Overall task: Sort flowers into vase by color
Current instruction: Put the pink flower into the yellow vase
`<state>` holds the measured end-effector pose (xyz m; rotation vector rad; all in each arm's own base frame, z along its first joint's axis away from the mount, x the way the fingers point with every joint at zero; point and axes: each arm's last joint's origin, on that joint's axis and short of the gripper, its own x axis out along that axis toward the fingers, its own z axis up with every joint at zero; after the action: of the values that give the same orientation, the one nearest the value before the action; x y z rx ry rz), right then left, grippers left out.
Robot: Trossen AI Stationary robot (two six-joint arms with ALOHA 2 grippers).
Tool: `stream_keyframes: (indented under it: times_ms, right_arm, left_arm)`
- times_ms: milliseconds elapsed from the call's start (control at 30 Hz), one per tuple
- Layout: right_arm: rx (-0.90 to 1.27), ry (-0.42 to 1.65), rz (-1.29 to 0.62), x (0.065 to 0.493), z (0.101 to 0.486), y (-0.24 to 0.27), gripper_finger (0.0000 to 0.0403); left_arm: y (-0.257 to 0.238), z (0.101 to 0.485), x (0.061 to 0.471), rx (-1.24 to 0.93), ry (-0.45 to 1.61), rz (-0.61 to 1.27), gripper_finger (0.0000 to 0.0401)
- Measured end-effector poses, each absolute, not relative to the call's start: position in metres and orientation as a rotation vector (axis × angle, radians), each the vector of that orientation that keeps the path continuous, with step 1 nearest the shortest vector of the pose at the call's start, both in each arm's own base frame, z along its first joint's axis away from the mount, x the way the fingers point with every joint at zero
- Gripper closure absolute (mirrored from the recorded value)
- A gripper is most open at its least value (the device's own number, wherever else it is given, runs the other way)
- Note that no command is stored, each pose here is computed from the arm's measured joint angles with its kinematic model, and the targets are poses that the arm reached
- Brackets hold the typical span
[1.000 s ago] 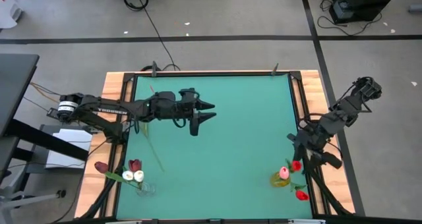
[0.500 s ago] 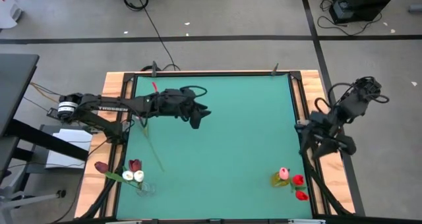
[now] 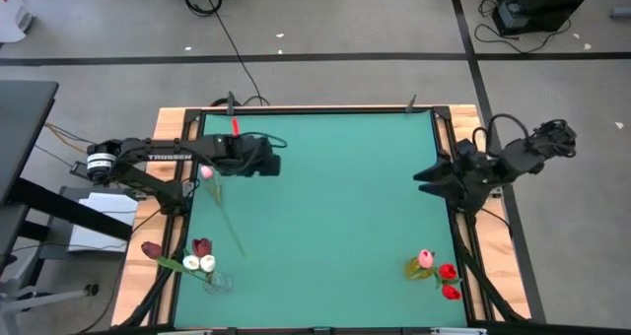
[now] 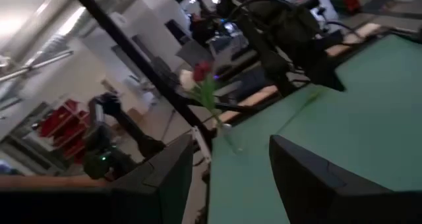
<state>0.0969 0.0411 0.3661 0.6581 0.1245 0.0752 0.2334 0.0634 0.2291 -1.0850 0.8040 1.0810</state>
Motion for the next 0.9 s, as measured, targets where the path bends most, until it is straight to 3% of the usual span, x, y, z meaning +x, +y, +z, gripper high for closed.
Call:
stream_keyframes:
  times_ms: [100,233,500,700,900]
  right_arm:
    - [0.656,0.145,0.049,0.104,0.363,0.042,0.0195]
    - [0.646,0.176,0.038,0.112,0.36,0.045,0.0195]
    - [0.615,0.246,0.028,0.13,0.352,0.051,0.0195]
    - [0.609,0.297,0.05,0.138,0.348,0.052,0.0195]
    - [0.617,0.326,0.059,0.145,0.345,0.049,0.0195]
  left_arm:
    - [0.059,0.225,0.222,-1.083,0.908,1.175,0.022]
    - [0.045,0.218,0.216,-1.052,1.012,1.165,0.022]
    - [0.018,0.172,0.185,-1.147,1.249,1.199,0.022]
    - [0.007,0.173,0.176,-1.208,1.228,1.22,0.022]
    - [0.006,0.177,0.161,-1.125,1.291,1.326,0.022]
